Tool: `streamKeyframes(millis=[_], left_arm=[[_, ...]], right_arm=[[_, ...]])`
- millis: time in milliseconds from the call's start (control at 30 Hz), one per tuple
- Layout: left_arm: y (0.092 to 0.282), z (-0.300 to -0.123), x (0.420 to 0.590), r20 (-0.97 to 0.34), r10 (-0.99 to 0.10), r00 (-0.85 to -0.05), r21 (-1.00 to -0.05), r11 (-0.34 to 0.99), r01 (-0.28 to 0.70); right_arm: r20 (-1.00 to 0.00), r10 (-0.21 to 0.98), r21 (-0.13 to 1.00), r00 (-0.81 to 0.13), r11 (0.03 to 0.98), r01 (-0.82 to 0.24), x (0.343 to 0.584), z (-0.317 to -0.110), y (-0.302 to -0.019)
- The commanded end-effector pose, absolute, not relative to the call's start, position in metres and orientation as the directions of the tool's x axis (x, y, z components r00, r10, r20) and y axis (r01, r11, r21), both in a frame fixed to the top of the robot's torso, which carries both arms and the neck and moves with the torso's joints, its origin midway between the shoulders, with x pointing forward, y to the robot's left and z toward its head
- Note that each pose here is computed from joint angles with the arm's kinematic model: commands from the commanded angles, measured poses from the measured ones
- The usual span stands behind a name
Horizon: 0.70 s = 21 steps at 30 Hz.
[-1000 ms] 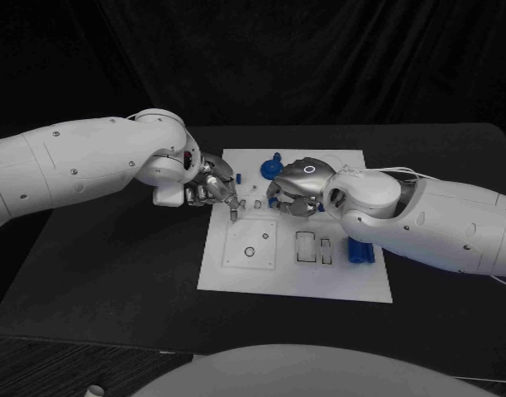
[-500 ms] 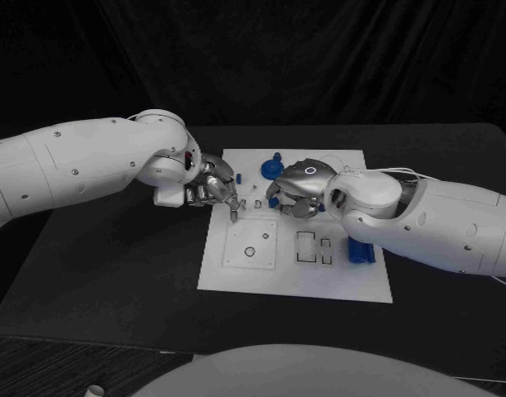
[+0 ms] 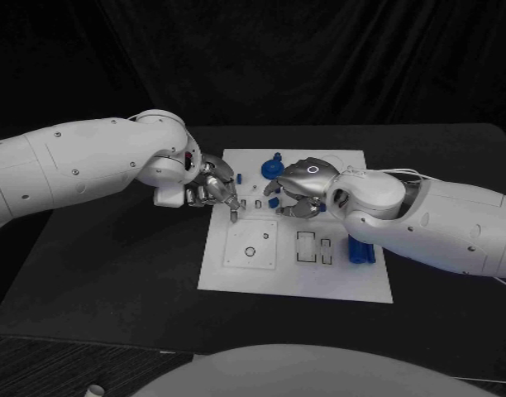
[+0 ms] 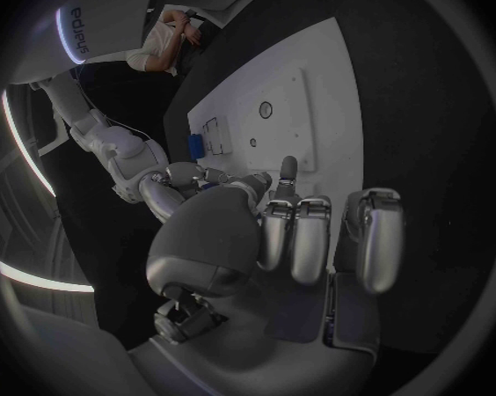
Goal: Assemble the parts on the task board
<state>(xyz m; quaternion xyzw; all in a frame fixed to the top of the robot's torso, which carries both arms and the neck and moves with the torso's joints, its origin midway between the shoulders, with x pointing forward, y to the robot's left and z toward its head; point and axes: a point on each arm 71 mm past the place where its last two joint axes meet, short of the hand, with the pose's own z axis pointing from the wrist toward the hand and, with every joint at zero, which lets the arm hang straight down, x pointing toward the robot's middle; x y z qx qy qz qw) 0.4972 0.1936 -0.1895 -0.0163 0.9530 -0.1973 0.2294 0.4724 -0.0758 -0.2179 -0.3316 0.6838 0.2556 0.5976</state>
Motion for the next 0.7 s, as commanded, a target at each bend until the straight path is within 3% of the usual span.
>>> streamKeyframes(millis=[33, 233, 500, 700], left_arm=[[0.192, -0.19, 0.496, -0.425, -0.125, -0.897, -0.406, 0.911, 0.065], [0.194, -0.188, 0.494, -0.43, -0.137, -0.892, -0.426, 0.902, 0.067], [0.188, -0.184, 0.491, -0.457, -0.166, -0.874, -0.491, 0.866, 0.092], [0.178, -0.175, 0.493, -0.591, -0.092, -0.801, -0.447, 0.864, 0.231]], right_arm=[[-0.998, -0.059, -0.038, 0.002, 0.628, -0.777, 0.47, -0.208, -0.076], [-0.993, 0.05, -0.054, 0.103, 0.591, -0.805, 0.467, -0.181, -0.085], [-0.955, 0.225, -0.023, 0.192, 0.591, -0.806, 0.467, -0.119, -0.118], [-0.94, 0.293, 0.069, 0.174, 0.665, -0.744, 0.474, -0.098, -0.158]])
